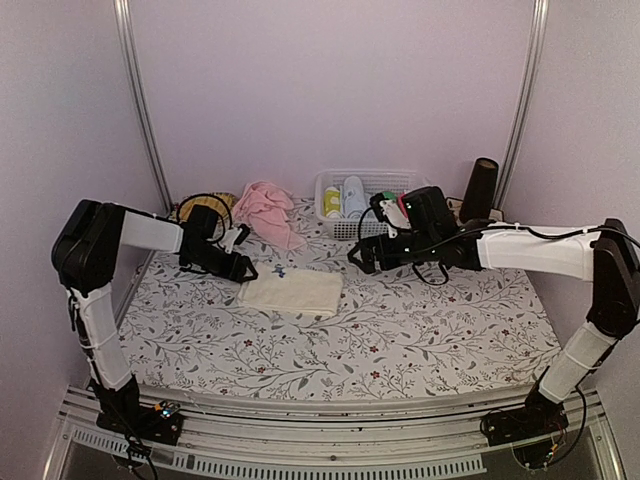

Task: Roll the towels
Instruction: Rotate the towel at the center of the board.

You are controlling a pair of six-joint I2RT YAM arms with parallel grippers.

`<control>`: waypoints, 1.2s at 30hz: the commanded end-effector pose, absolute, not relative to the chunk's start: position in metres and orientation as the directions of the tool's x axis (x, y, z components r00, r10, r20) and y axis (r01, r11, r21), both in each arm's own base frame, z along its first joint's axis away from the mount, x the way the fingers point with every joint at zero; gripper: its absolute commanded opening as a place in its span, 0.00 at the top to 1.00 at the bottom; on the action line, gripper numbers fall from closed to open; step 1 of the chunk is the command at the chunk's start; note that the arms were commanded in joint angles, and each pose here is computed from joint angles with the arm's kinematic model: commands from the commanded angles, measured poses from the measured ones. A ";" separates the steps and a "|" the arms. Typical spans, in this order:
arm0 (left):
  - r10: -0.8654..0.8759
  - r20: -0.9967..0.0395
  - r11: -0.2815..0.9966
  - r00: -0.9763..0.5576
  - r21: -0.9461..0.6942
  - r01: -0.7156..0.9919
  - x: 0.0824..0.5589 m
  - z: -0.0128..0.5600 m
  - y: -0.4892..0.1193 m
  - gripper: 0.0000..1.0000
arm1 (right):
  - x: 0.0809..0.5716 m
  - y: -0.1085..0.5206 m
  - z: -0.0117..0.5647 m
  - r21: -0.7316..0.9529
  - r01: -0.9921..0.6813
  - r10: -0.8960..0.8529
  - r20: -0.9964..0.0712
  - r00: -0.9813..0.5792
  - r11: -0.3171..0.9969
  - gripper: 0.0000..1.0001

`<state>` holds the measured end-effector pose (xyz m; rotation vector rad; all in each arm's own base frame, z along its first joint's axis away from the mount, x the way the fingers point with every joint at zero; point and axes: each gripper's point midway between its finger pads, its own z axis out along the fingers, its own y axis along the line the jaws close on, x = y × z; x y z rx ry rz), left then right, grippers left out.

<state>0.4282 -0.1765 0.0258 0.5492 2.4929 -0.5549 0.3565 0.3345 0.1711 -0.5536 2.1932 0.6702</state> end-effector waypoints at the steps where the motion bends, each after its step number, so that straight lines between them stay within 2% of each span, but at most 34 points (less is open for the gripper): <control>1: 0.315 -0.527 0.793 -0.789 -0.311 0.524 0.423 0.017 -0.198 0.31 | 0.351 0.304 0.174 0.193 -0.520 -0.183 -0.789 -0.587 0.832 0.01; 5: 0.333 -0.502 0.780 -0.798 -0.328 0.533 0.419 0.007 -0.206 0.31 | 0.346 0.295 0.171 0.181 -0.509 -0.184 -0.790 -0.585 0.842 0.01; 9: 0.362 -0.516 0.731 -0.777 -0.360 0.580 0.418 0.007 -0.224 0.37 | 0.345 0.293 0.167 0.176 -0.504 -0.184 -0.791 -0.584 0.845 0.01; 14: 0.488 -0.486 0.618 -0.725 -0.394 0.680 0.398 0.000 -0.262 0.49 | 0.346 0.292 0.165 0.167 -0.502 -0.191 -0.788 -0.586 0.849 0.01; 17: 0.586 -0.461 0.554 -0.666 -0.372 0.745 0.382 -0.012 -0.285 0.50 | 0.346 0.292 0.165 0.161 -0.506 -0.198 -0.788 -0.583 0.847 0.01; 23: 0.676 -0.506 0.474 -0.536 -0.258 0.842 0.392 -0.010 -0.333 0.39 | 0.345 0.294 0.166 0.111 -0.561 -0.250 -0.813 -0.526 0.820 0.01; 28: 0.699 -0.569 0.501 -0.433 -0.043 0.864 0.431 0.014 -0.357 0.19 | 0.340 0.291 0.150 0.014 -0.616 -0.353 -0.808 -0.471 0.788 0.01; 31: 0.676 -0.616 0.563 -0.404 0.078 0.823 0.452 0.046 -0.349 0.04 | 0.331 0.297 0.143 -0.087 -0.672 -0.447 -0.808 -0.384 0.735 0.01; 36: 0.652 -0.685 0.627 -0.327 0.244 0.739 0.468 0.110 -0.319 0.03 | 0.320 0.312 0.141 -0.202 -0.734 -0.536 -0.806 -0.251 0.648 0.01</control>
